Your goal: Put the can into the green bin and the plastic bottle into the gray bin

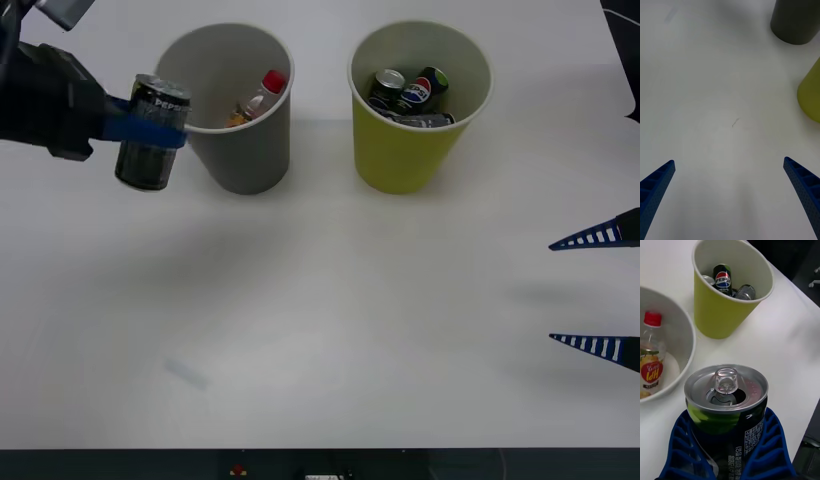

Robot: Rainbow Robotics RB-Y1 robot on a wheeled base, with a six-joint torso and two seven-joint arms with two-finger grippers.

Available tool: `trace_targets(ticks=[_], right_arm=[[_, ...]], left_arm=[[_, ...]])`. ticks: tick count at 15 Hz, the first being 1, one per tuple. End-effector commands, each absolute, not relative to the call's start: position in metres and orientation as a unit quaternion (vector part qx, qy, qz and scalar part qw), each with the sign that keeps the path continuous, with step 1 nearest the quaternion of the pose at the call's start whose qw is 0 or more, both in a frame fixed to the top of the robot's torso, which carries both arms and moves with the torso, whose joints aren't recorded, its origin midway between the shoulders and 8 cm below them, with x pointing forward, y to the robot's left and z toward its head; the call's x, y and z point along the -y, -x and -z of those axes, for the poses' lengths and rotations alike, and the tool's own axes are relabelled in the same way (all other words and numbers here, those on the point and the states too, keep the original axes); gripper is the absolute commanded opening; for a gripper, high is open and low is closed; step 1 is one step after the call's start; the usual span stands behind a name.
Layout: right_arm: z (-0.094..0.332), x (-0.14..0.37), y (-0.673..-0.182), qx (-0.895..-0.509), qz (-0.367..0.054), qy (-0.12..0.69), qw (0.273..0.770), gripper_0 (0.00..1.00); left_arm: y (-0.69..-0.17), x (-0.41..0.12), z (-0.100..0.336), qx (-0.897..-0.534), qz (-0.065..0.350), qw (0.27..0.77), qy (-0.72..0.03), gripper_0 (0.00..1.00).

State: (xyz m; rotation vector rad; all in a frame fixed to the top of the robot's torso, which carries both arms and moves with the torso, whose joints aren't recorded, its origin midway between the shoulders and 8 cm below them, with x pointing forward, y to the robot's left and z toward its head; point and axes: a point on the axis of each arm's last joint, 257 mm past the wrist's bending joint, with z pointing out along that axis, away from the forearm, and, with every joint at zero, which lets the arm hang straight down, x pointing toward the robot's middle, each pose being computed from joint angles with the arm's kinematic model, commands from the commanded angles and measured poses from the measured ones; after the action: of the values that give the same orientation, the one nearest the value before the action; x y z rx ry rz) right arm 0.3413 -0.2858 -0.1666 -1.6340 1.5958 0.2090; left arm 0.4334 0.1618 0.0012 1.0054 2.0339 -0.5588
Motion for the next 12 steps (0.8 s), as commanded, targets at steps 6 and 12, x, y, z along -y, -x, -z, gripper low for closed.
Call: trace_targets(ticks=[6, 12], right_arm=[[0.167, 0.286, -0.341, -0.634, -0.083, 0.649, 0.411, 1.0], [0.167, 0.286, -0.341, -0.634, -0.083, 0.649, 0.411, 1.0]], left_arm=[[-0.506, -0.065, -0.043, -0.79, 0.172, 0.395, -0.436, 0.0], [-0.549, 0.011, -0.055, -0.79, 0.154, 0.404, -0.434, 0.0]])
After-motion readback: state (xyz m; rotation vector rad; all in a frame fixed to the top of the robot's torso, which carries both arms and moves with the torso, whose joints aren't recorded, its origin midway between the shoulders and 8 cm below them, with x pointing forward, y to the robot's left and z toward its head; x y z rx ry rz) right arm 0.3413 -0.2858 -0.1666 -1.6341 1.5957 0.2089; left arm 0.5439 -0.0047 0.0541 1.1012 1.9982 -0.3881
